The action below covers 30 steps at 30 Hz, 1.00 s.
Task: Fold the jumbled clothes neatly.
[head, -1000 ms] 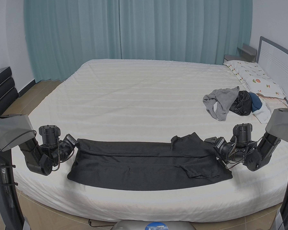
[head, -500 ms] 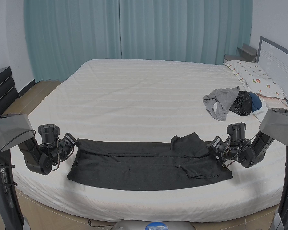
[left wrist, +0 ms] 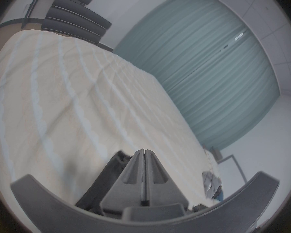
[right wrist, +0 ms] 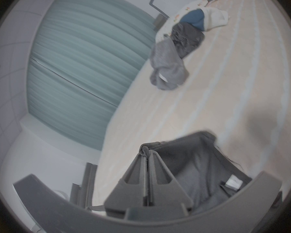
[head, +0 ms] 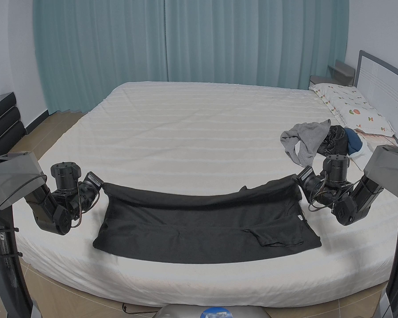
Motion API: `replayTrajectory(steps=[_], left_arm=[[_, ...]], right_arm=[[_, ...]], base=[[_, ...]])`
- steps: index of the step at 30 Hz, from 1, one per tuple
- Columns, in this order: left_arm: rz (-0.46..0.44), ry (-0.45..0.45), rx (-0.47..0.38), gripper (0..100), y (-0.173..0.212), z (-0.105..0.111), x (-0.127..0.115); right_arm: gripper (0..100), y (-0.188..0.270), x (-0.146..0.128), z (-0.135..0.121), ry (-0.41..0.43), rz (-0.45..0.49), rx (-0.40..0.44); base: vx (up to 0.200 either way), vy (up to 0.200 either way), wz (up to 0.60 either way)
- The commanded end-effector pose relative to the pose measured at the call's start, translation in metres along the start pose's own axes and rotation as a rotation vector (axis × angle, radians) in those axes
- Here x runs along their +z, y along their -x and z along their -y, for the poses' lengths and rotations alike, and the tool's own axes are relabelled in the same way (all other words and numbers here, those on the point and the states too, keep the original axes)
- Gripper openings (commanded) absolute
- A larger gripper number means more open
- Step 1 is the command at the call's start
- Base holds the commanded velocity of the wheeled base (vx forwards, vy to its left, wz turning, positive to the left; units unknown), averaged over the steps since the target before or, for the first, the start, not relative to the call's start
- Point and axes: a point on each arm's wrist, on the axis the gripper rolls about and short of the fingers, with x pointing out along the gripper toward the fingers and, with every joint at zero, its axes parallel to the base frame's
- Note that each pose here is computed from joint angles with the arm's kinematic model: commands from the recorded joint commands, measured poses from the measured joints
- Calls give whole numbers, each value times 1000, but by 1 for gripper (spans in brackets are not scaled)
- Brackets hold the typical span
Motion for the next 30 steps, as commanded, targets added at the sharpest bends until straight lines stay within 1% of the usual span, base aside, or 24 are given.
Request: replayTrajectory(steps=[1, 3, 5, 6, 9, 10, 11, 12, 13, 14, 15, 18, 22, 25, 26, 28, 30], left_arm=[[108, 81, -60, 0, -5, 11, 10], [120, 83, -76, 0, -4, 7, 9], [119, 74, -71, 0, -2, 0, 4], [119, 74, -71, 0, -2, 0, 4], [78, 16, -19, 0, 7, -16, -5], [53, -24, 2, 0, 9, -22, -9], [36, -56, 18, 0, 11, -28, -12], [36, -56, 18, 0, 11, -28, -12], [6, -101, 38, 0, 16, -35, -15], [3, -104, 37, 0, 16, -35, -15], [-28, -120, 35, 0, 19, -38, -19], [-40, -117, 4, 0, 16, -34, -18], [-13, -103, -43, 0, 0, -21, -9], [-41, -107, -32, 0, -15, -11, -9], [-45, -107, -29, 100, -18, -10, -9], [-65, -110, -29, 100, -34, -6, -6], [-77, -110, -35, 100, -39, -4, -5]], right_arm=[[0, 5, 12, -1, -22, 72, 78], [0, 9, 8, 4, -20, 60, 73], [0, 12, 4, 10, -12, 44, 47], [0, 12, 4, 10, -12, 44, 47], [0, 21, -4, 26, 71, -4, -11], [0, 25, -6, 33, 112, -27, -32], [0, 28, -8, 38, 134, -48, -42], [0, 28, -8, 38, 134, -48, -42], [0, 32, -13, 44, 157, -85, -52], [0, 32, -13, 44, 157, -86, -54], [0, 32, -16, 47, 158, -102, -58], [0, 29, -17, 48, 159, -105, -59], [0, 27, -20, 48, 159, -115, -55], [0, 25, -24, 50, 161, -129, -54], [0, 25, -25, 50, 161, -131, -54], [0, 25, -26, 49, 161, -138, -51], [0, 25, -27, 49, 160, -140, -52]], base=[[0, 0, 0], [0, 0, 0], [0, 0, 0], [0, 0, 0], [0, 0, 0], [0, 0, 0], [0, 0, 0], [0, 0, 0], [0, 0, 0], [0, 0, 0], [0, 0, 0], [0, 0, 0], [0, 0, 0], [0, 0, 0], [0, 0, 0], [0, 0, 0], [0, 0, 0]])
